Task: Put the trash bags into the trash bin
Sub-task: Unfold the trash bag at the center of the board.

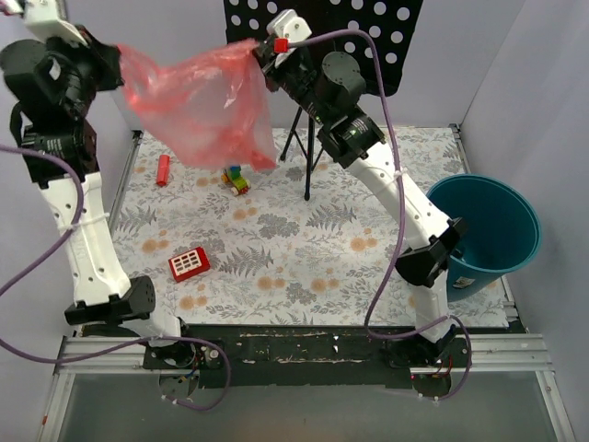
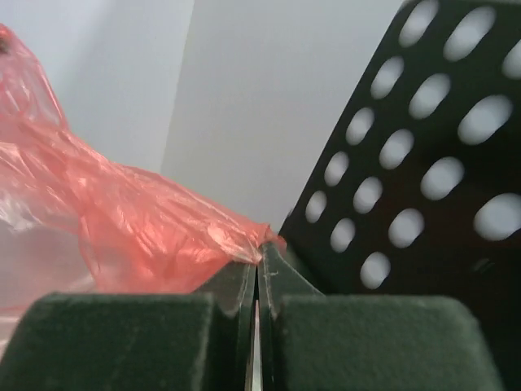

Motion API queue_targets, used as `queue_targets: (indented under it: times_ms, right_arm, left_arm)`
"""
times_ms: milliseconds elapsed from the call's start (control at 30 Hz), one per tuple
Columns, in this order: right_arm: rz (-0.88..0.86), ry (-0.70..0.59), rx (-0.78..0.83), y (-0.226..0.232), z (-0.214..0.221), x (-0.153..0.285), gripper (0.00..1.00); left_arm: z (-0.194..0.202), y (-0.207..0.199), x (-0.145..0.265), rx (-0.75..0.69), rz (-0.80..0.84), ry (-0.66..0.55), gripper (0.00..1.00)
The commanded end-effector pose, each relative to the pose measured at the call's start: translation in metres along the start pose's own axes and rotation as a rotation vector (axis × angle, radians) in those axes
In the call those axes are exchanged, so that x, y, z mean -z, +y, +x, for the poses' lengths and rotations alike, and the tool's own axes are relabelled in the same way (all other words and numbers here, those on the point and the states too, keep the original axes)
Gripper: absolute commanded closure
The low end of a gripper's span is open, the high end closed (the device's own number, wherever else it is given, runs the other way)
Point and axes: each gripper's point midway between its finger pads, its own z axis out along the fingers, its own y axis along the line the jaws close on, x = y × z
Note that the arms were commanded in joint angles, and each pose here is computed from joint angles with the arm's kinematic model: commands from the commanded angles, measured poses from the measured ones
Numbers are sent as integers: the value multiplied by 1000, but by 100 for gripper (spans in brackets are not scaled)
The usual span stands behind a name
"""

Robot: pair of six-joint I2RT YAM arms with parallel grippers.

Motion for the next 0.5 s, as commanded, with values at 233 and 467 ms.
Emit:
queue_targets:
  times_ms: [233,467]
  right_arm:
    - [77,-675,601,53,-199,142,99]
    - [-1195,557,140,240,198,366,99]
  left_arm:
    - [-52,-163,211,-507,770,-475,100]
    - [255,-150,238,52,1139,346,100]
